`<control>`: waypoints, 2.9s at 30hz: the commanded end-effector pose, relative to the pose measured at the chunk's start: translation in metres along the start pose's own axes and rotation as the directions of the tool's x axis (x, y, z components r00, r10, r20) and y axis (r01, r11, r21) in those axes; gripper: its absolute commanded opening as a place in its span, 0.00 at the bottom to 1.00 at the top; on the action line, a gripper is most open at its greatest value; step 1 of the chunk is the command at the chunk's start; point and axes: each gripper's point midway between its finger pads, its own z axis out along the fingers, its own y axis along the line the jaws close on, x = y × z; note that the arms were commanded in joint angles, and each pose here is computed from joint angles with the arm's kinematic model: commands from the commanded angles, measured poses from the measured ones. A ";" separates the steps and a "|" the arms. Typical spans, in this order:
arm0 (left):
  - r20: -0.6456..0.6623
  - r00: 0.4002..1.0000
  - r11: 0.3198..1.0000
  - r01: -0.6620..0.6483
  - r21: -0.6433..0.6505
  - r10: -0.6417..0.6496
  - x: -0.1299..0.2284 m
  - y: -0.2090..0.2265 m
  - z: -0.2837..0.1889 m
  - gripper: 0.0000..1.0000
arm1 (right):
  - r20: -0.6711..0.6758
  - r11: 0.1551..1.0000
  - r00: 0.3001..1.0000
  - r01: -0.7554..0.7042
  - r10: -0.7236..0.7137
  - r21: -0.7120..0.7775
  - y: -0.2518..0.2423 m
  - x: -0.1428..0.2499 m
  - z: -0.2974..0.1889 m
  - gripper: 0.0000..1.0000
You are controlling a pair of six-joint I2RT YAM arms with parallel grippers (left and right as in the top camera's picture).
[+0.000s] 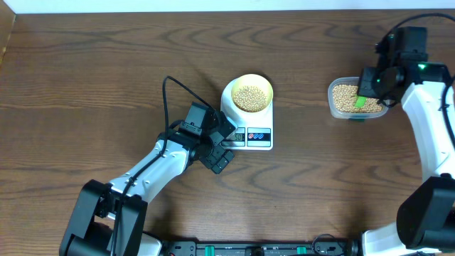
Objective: Scoop item into bowl and weigh 50g on scale
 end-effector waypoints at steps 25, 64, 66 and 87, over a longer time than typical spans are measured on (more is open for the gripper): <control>-0.018 1.000 1.000 -0.008 -0.001 0.008 0.005 0.001 0.003 0.98 | -0.004 0.828 0.882 0.444 -0.471 0.342 0.021 -0.034 -0.058 0.01; -0.018 1.000 1.000 -0.008 -0.001 0.008 0.005 0.001 0.003 0.98 | 0.496 0.481 0.704 0.710 -0.509 -0.515 0.289 -0.013 -0.067 0.01; -0.018 1.000 1.000 -0.008 -0.001 0.008 0.005 0.001 0.003 0.98 | 0.459 0.496 0.707 0.706 -0.538 -0.506 0.291 -0.004 -0.055 0.01; -0.018 1.000 1.000 -0.008 -0.001 0.008 0.005 0.001 0.003 0.98 | 0.282 0.511 0.609 0.784 -0.741 -0.352 0.282 0.032 0.018 0.01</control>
